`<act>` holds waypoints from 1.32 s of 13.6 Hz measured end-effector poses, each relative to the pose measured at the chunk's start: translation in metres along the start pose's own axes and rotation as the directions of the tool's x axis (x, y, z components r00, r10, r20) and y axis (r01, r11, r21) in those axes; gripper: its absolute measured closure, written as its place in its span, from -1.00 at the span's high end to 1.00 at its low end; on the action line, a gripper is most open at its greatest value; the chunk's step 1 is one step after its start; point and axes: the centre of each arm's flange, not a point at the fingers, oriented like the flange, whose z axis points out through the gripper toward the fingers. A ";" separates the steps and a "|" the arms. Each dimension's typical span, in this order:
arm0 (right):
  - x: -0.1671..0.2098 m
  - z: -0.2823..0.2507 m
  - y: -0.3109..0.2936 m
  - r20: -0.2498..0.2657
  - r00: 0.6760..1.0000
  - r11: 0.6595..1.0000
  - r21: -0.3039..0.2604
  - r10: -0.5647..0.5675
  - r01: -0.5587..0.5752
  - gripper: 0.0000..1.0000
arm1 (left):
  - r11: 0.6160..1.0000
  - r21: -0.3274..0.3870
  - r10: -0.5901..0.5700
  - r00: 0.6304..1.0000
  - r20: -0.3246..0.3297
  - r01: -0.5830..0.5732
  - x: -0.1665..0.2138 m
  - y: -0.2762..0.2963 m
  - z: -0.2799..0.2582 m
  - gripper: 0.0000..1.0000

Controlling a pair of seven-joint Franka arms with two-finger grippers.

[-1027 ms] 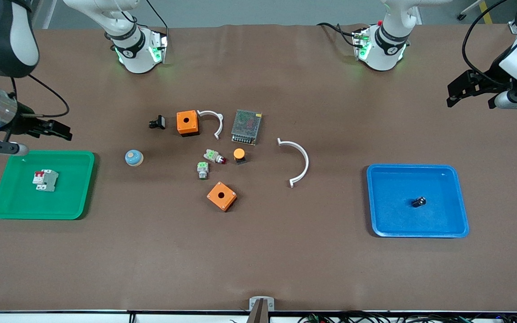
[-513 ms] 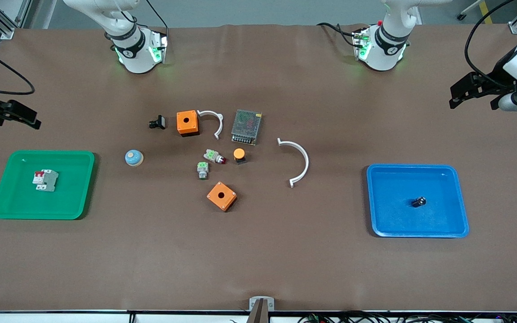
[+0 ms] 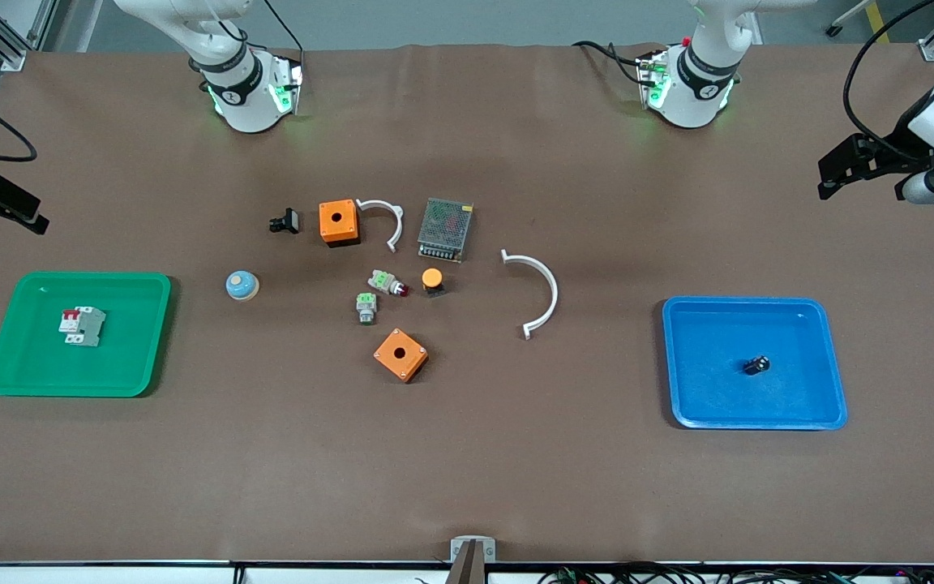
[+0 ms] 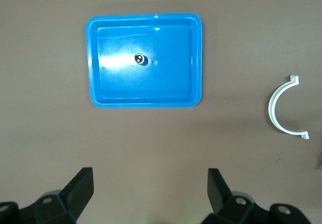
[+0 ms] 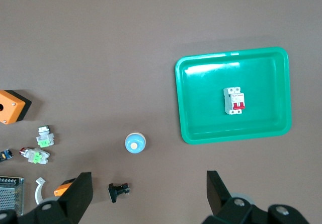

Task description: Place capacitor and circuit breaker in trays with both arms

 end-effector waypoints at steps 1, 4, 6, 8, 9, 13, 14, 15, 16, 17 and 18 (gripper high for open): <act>0.002 -0.002 -0.001 -0.004 1.000 1.000 0.005 0.000 0.000 1.00 | 1.000 0.000 0.001 1.000 -0.002 -0.001 0.000 0.000 -0.001 1.00; 0.004 -0.005 -0.002 -0.010 1.000 1.000 0.013 0.001 -0.001 1.00 | 1.000 0.000 0.004 1.000 -0.012 -0.004 0.000 0.000 -0.005 1.00; 0.004 -0.006 -0.002 -0.010 1.000 1.000 0.013 0.001 -0.001 1.00 | 1.000 0.000 0.005 1.000 -0.012 -0.005 0.000 0.000 -0.005 1.00; 0.004 -0.006 -0.002 -0.011 1.000 1.000 0.013 0.001 -0.001 1.00 | 1.000 -0.001 0.006 1.000 -0.009 -0.006 0.001 0.000 -0.004 1.00; 0.004 -0.006 -0.002 -0.011 1.000 1.000 0.013 0.001 -0.001 1.00 | 1.000 -0.001 0.005 1.000 -0.009 -0.005 0.002 0.000 -0.003 1.00; 0.004 -0.007 -0.002 -0.012 1.000 1.000 0.013 0.001 -0.001 1.00 | 1.000 -0.001 0.005 1.000 -0.017 -0.005 0.003 0.000 -0.007 1.00; 0.004 -0.007 -0.002 -0.012 1.000 1.000 0.013 0.001 -0.001 1.00 | 1.000 -0.002 0.005 1.000 -0.020 -0.005 0.004 0.000 -0.008 1.00; 0.004 -0.007 -0.002 -0.012 1.000 1.000 0.013 0.001 -0.001 1.00 | 1.000 -0.002 0.004 1.000 -0.025 -0.004 0.004 -0.001 -0.010 1.00; 0.004 -0.007 -0.002 -0.012 1.000 1.000 0.013 0.001 0.000 1.00 | 1.000 -0.002 0.004 1.000 -0.028 -0.004 0.006 -0.001 -0.011 1.00; 0.004 -0.007 -0.002 -0.012 1.000 1.000 0.013 0.001 0.000 1.00 | 1.000 -0.003 0.004 1.000 -0.029 -0.004 0.007 -0.001 -0.011 1.00; 0.004 -0.007 -0.002 -0.012 1.000 1.000 0.013 0.001 0.000 1.00 | 1.000 -0.003 0.004 1.000 -0.029 -0.004 0.008 -0.001 -0.011 1.00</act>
